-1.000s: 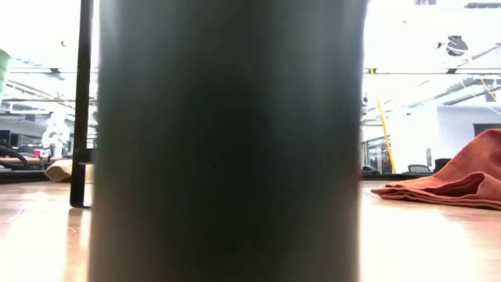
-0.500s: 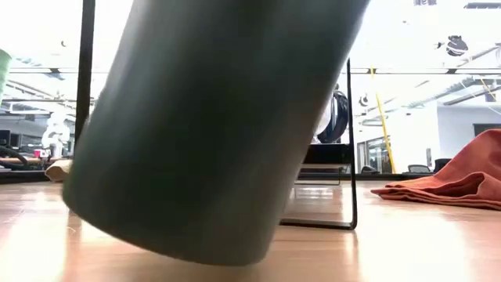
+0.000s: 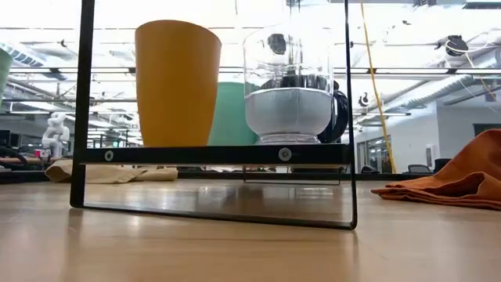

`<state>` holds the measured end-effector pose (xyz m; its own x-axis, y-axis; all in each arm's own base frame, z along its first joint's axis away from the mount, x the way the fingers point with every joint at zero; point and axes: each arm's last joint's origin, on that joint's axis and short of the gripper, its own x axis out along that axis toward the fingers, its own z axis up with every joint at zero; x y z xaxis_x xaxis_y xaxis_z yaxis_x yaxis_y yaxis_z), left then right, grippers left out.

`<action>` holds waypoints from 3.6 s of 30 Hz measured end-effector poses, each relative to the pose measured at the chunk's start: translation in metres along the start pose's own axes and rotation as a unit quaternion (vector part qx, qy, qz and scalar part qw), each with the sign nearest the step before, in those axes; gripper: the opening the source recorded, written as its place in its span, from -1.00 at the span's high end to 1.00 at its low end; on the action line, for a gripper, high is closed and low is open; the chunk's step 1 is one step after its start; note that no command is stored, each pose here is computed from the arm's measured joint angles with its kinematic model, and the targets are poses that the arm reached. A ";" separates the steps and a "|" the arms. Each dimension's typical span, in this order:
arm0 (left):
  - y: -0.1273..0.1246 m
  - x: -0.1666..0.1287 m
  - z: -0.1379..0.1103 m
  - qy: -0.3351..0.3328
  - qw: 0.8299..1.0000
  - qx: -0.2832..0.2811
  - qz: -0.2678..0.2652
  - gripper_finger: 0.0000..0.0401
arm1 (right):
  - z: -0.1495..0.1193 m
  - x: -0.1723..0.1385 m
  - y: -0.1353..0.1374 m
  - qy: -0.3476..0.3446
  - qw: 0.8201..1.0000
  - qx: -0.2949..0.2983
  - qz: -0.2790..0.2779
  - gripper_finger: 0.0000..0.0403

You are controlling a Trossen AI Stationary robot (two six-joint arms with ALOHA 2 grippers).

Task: Stack small to large cups/mugs on shelf
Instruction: Put the black cup on the shelf

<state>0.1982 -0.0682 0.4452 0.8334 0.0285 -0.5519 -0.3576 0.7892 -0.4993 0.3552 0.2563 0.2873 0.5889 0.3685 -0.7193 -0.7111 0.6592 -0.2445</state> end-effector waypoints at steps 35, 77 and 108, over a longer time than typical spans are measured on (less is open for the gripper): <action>-0.018 -0.002 0.013 -0.030 0.992 -0.007 -0.126 0.56 | -0.017 -0.188 -0.118 -0.202 0.948 0.209 -0.130 1.00; -0.054 0.072 0.005 0.044 0.976 -0.115 -0.181 -0.58 | -0.046 -0.208 -0.143 -0.247 0.939 0.214 0.102 1.00; -0.079 0.090 -0.008 0.077 0.955 -0.141 -0.249 -0.68 | -0.058 -0.186 -0.161 -0.360 0.880 0.234 0.204 1.00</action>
<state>0.2983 -0.1328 0.4297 0.8660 -0.4141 -0.2803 -0.0514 0.4839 -0.8736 0.3375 0.0437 0.4227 0.5324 0.8452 -0.0456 -0.7824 0.5120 0.3546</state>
